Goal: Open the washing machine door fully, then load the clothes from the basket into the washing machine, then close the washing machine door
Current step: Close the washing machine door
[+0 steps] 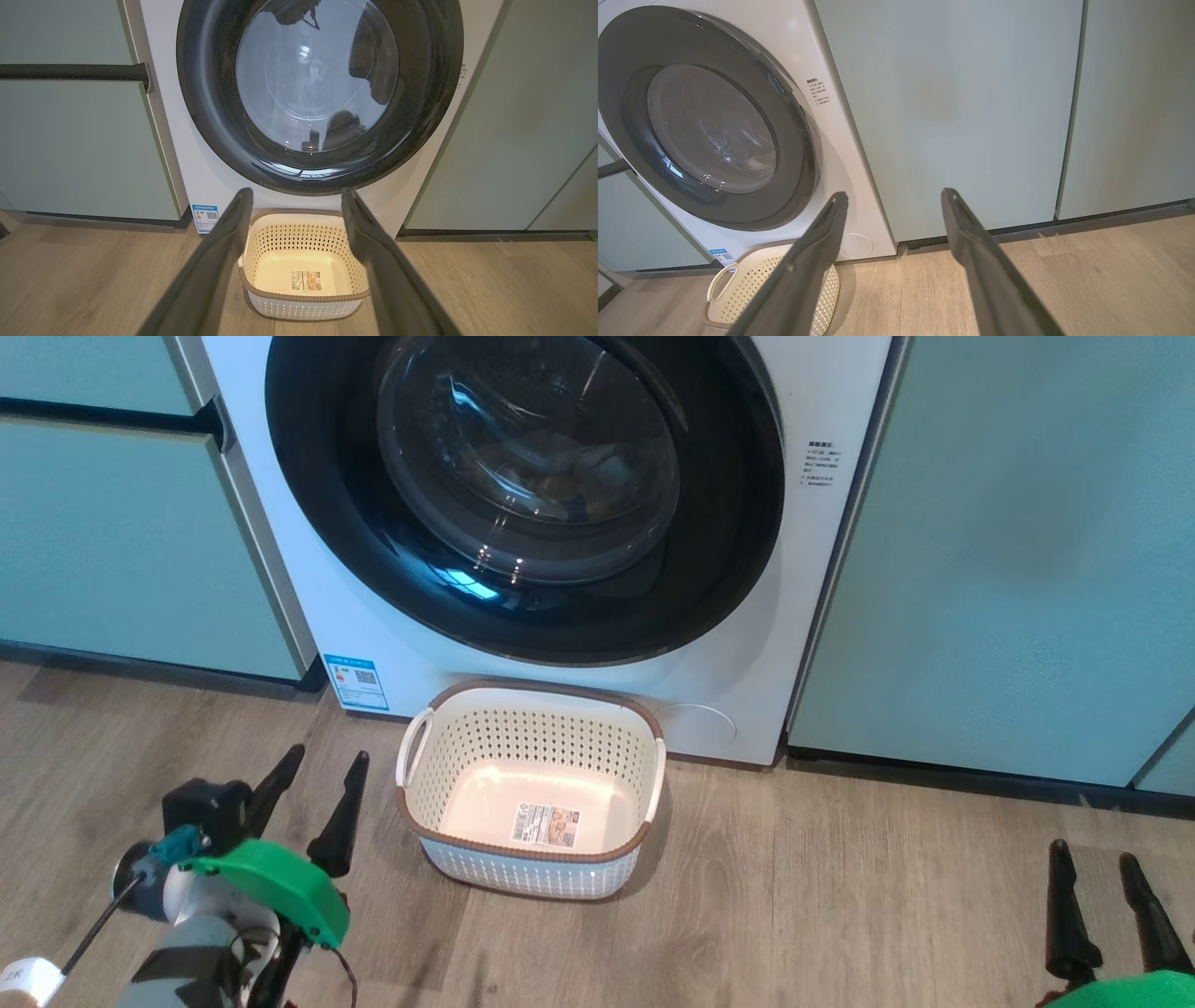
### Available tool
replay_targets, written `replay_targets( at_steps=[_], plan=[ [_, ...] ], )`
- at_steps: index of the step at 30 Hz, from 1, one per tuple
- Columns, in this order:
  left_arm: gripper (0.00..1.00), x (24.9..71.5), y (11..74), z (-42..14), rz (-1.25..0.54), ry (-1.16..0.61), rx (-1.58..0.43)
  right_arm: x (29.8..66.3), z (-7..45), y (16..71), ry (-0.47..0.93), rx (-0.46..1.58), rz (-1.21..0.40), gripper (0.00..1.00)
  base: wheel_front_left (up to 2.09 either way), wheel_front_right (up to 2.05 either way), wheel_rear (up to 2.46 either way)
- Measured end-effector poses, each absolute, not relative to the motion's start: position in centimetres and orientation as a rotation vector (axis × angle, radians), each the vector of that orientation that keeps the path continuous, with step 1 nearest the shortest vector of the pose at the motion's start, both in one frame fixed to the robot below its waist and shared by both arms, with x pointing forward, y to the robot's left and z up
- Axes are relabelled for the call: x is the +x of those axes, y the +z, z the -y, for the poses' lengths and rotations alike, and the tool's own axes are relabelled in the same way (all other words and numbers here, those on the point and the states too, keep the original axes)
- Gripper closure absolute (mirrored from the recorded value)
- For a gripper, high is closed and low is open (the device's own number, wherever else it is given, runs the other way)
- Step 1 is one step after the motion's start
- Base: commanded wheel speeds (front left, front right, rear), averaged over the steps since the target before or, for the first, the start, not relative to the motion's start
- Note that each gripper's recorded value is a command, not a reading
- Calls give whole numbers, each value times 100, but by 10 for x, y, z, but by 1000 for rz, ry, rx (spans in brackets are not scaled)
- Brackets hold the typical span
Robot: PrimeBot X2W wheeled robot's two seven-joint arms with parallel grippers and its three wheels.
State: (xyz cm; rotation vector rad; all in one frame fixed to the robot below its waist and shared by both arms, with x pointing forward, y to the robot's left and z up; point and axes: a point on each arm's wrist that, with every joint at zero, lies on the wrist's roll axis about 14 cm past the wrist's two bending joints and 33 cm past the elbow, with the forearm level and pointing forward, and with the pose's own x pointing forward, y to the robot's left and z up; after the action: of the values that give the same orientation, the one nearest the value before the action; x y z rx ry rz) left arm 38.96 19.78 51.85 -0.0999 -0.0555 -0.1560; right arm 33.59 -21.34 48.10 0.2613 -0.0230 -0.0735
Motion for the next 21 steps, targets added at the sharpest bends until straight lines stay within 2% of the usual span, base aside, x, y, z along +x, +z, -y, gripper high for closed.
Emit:
replay_targets(
  at_steps=[21],
  plan=[
    [0,392,510,-198,28,-152,-113,335,212,478,-72,263,13,0,0,0,0]
  ],
)
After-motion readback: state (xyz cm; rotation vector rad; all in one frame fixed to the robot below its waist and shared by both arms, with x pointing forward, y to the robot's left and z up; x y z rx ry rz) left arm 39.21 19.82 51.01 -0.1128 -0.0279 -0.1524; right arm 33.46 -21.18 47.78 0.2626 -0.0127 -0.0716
